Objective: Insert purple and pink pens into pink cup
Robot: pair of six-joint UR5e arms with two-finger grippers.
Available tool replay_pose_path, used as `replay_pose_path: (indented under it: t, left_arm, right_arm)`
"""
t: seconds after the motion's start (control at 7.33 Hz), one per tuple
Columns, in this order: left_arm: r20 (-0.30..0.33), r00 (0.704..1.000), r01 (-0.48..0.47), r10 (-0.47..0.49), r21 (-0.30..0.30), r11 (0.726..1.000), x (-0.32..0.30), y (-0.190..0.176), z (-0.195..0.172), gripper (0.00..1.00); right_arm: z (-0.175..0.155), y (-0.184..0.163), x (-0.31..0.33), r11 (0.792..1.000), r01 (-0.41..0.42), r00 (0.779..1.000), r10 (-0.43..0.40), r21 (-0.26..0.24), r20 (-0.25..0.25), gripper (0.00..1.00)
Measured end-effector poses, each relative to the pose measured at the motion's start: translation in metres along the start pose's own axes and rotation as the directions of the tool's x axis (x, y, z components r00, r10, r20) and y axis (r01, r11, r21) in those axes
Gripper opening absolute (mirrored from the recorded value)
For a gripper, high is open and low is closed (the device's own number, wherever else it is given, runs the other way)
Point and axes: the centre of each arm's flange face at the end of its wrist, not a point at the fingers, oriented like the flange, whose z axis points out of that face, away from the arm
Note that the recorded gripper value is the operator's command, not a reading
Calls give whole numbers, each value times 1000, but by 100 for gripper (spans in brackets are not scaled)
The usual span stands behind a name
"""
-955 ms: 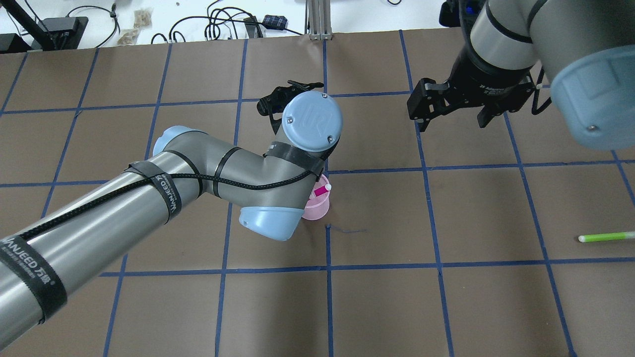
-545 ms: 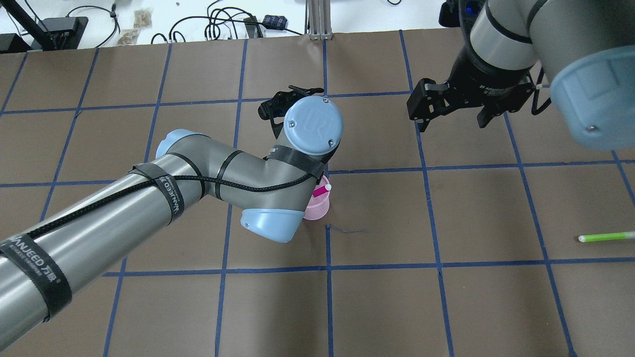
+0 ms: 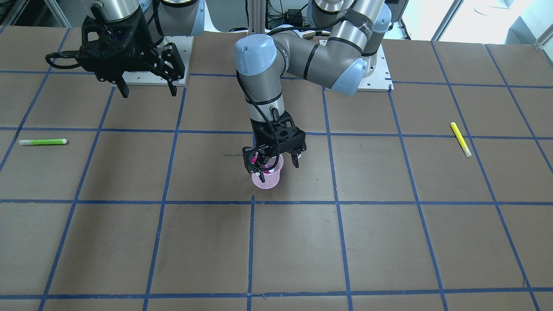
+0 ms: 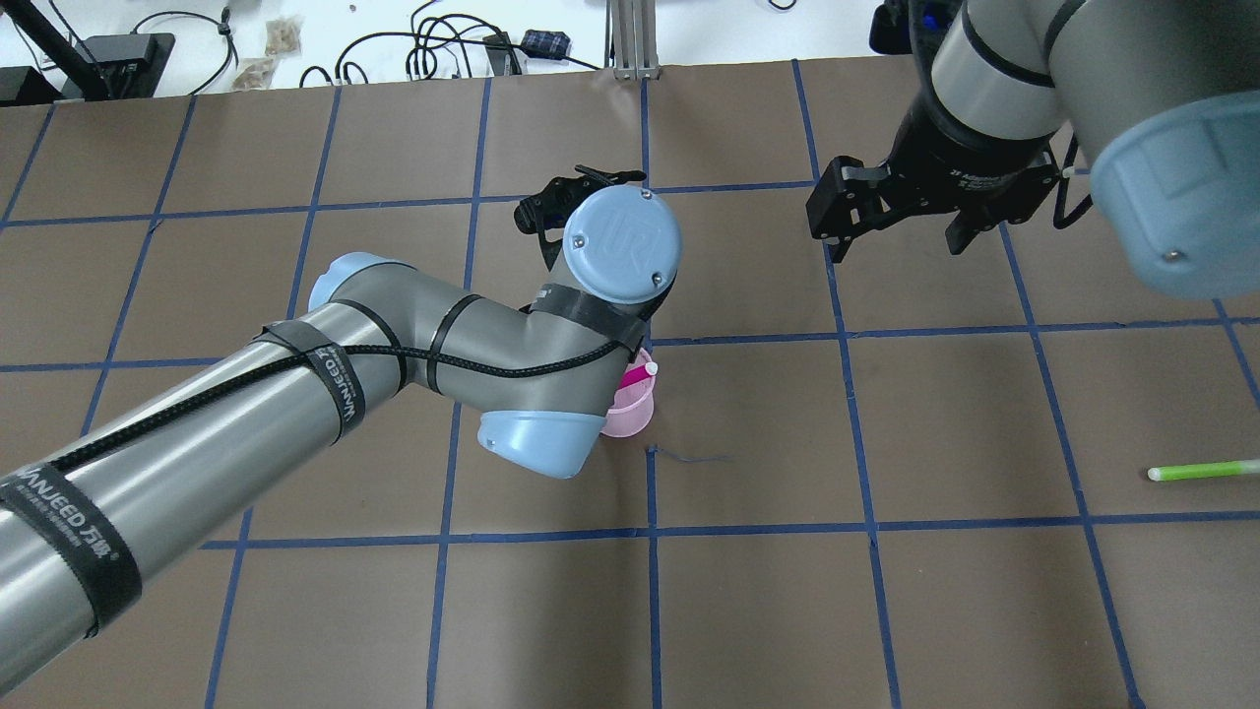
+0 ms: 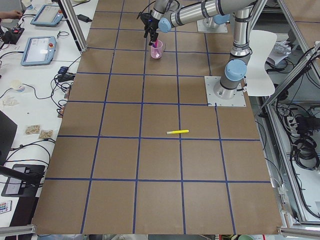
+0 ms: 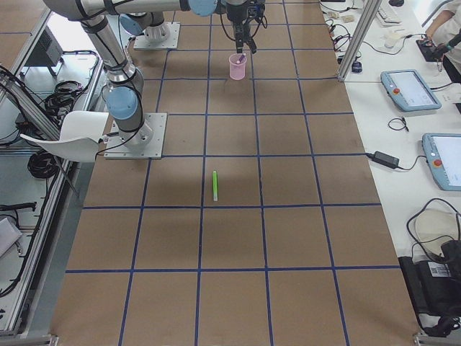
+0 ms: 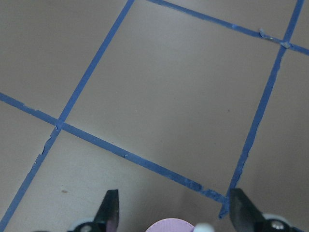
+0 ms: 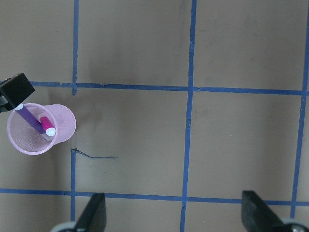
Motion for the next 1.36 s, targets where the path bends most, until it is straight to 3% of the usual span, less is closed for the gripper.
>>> replay_pose_path:
  t: [0.27, 0.68, 0.82, 1.09, 1.36]
  left_arm:
    - [-11, 1000, 7, -7, -13, 1000, -6, -14, -7, 100]
    - [19, 992, -118, 122, -148, 982, -58, -118, -29, 100]
    - [23, 983, -171, 180, -212, 962, -91, -157, -43, 100]
    - [-48, 965, -261, 259, -300, 918, -172, -212, -63, 100]
    - [-88, 942, -333, 324, -355, 873, -237, -231, -68, 100]
  right_arm:
    - [0, 0, 0, 1000, 0, 1000, 0, 0, 0, 100]
    - [0, 0, 0, 1000, 1, 1000, -1, -2, 0, 100]
    - [2, 1, 0, 1000, 1, 1000, -1, -4, 0, 100]
    - [6, 2, 0, 1000, 1, 1000, -1, -8, 1, 100]
    - [6, 2, 1, 1000, 0, 1000, 0, -7, 0, 100]
